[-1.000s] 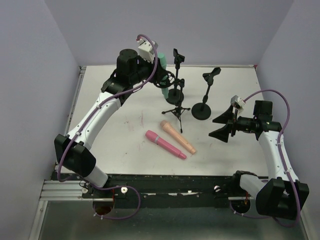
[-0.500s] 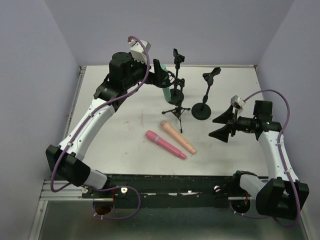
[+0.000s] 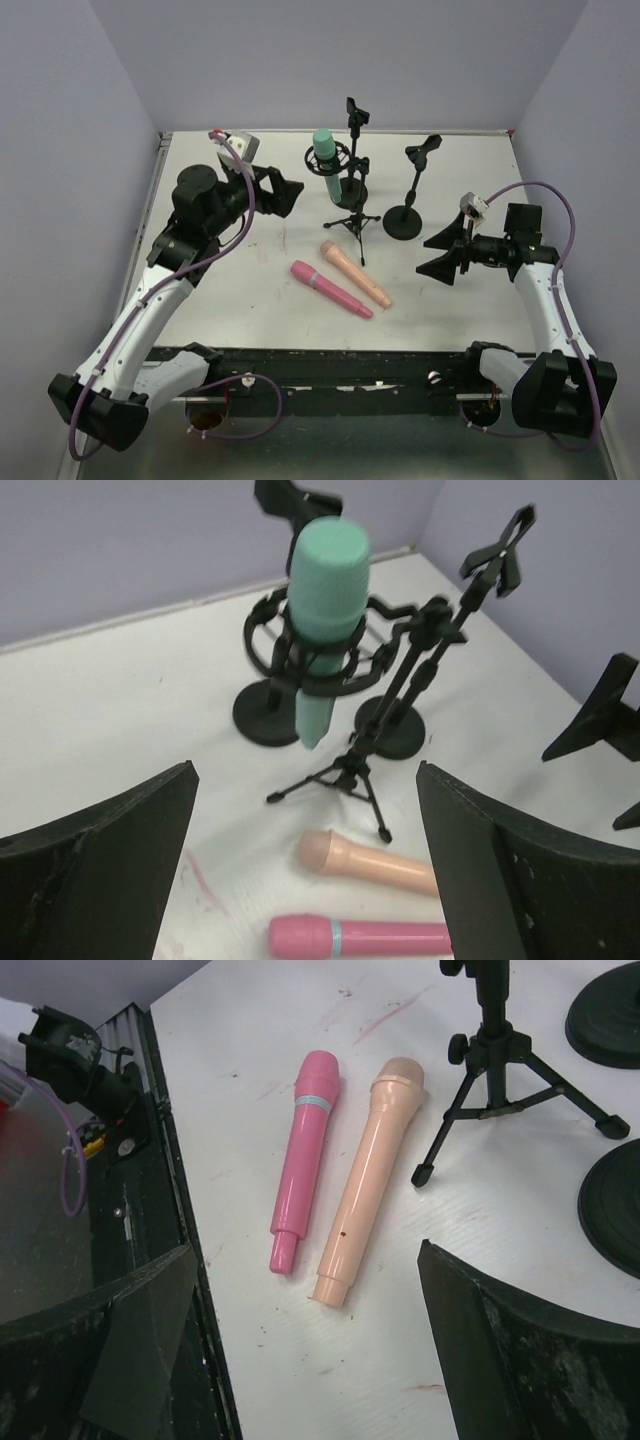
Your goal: Attach the microphones to the stand
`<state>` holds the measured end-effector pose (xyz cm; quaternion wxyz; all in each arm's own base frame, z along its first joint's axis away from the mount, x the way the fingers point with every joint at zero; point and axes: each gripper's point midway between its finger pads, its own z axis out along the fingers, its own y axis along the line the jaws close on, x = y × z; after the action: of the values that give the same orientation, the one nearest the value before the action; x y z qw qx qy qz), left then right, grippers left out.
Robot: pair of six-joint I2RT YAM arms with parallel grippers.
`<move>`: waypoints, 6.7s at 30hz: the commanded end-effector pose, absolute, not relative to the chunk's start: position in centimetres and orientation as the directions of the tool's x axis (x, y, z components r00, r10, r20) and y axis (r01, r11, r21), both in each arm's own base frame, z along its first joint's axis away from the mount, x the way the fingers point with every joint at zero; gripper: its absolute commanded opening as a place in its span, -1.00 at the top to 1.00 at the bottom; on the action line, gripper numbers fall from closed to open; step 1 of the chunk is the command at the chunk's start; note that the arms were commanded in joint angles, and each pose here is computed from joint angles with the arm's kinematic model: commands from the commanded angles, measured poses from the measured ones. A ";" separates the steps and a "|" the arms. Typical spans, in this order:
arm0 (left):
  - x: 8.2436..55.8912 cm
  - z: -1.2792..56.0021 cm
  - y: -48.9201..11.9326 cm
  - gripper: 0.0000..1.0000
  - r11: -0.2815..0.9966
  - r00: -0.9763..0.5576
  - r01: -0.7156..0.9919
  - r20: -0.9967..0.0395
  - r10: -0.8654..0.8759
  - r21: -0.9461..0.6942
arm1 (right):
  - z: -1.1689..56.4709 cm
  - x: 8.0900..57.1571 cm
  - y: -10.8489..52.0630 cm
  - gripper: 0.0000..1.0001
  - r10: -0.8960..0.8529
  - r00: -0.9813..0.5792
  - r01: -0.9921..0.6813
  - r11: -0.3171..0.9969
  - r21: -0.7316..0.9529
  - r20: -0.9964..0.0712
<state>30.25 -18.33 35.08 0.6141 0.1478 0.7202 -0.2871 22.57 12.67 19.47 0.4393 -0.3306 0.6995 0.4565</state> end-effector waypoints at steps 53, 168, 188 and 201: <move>34.3 27.9 -34.0 -0.55 0.808 -0.204 0.503 -0.951 -0.234 -0.307 | 18.4 28.1 9.6 -0.99 -0.155 -0.373 -0.785 0.579 0.222 -0.915; 42.5 29.0 -1.9 -0.75 0.938 -0.014 0.091 -0.943 -0.334 -0.334 | 17.8 27.2 10.5 -1.00 -0.182 -0.369 -0.831 0.504 0.236 -0.911; 26.2 26.7 -11.1 -0.97 0.821 -0.244 0.449 -0.932 -0.268 -0.353 | 22.8 35.3 9.8 -1.00 -0.183 -0.192 -0.883 0.461 0.088 -0.964; 25.0 27.4 -12.6 -0.97 0.800 -0.237 0.496 -0.939 -0.249 -0.337 | 21.8 40.5 10.2 -0.97 -0.116 -0.219 -0.878 0.457 0.144 -0.969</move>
<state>25.30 -12.47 26.64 0.6074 0.0801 0.7301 -0.3025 39.18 9.29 21.79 0.5042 -0.3566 0.7044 0.3501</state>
